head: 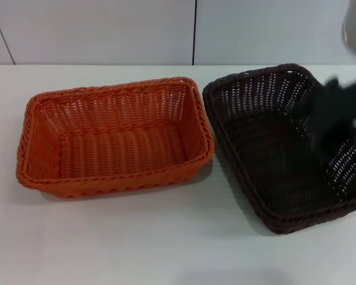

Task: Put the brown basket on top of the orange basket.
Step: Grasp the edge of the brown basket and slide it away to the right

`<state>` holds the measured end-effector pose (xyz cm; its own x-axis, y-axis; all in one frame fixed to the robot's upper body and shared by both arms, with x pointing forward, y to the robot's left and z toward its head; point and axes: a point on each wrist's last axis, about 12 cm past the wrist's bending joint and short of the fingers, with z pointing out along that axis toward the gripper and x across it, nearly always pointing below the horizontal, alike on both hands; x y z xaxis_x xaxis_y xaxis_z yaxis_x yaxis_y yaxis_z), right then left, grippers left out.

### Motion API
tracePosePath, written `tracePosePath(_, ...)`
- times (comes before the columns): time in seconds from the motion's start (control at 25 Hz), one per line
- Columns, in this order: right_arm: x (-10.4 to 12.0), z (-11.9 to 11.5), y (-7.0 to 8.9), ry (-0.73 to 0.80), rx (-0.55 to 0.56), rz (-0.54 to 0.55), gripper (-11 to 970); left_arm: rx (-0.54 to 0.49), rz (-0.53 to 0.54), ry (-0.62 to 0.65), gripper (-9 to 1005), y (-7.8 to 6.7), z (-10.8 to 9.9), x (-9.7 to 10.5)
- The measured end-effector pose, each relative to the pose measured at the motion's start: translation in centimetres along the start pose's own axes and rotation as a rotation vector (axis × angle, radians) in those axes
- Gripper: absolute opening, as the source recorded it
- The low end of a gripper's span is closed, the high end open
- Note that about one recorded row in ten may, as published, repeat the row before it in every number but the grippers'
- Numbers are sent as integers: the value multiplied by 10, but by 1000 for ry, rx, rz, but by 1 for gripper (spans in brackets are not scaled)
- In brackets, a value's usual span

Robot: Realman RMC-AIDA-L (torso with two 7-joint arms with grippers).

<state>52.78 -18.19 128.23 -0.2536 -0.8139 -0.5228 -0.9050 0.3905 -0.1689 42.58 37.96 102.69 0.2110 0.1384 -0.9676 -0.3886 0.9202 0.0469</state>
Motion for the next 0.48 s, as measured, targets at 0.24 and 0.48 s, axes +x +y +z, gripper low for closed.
tracePosePath(0.24,14,2,7,112,-60,-43,788,0,0,6,783,0,0,1)
tracePosePath(0.48,24,4,14,173,-123,-54,785,1,0,30,783,0,-1,3)
